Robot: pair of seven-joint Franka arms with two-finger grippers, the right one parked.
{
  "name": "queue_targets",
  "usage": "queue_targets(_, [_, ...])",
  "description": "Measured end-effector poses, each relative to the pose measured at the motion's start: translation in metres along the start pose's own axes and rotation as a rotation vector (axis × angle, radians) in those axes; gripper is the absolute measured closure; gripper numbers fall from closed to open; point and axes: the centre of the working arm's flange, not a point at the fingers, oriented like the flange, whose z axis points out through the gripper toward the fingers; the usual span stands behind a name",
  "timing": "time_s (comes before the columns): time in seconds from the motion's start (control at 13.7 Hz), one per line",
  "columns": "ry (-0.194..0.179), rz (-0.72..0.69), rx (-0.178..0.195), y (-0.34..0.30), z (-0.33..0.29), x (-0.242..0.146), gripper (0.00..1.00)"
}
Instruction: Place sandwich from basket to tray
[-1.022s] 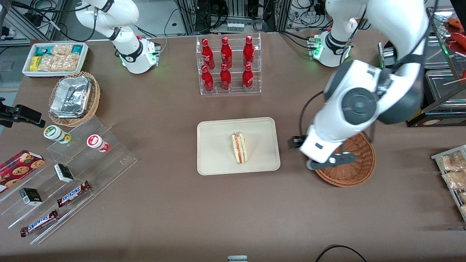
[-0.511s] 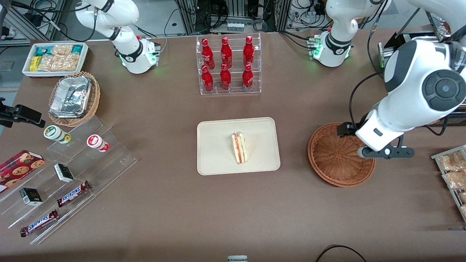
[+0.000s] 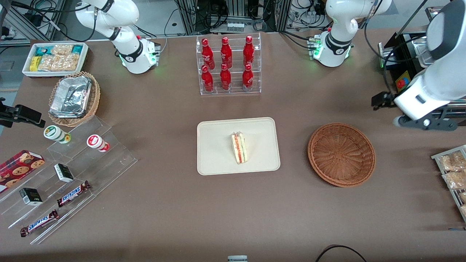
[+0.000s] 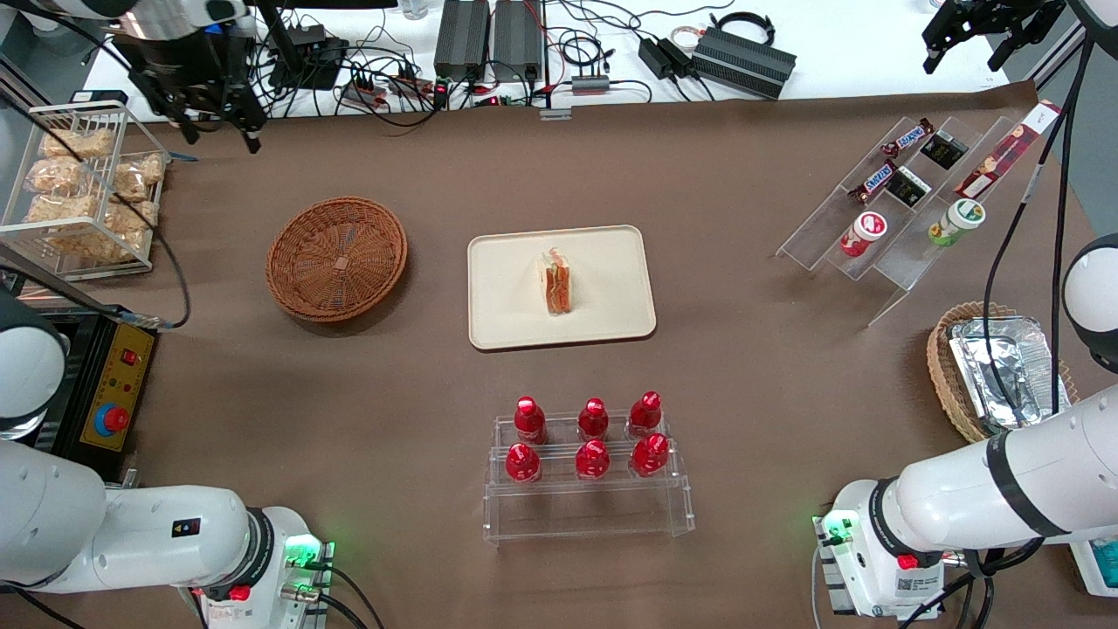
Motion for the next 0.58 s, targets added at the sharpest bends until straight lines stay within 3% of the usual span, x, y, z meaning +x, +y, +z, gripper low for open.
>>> queue_targets(0.29, [-0.002,-0.019,-0.001,-0.014,-0.028,-0.043,0.0])
queue_targets(0.58, [0.0,-0.069,-0.016,-0.044,-0.034,-0.061,0.0])
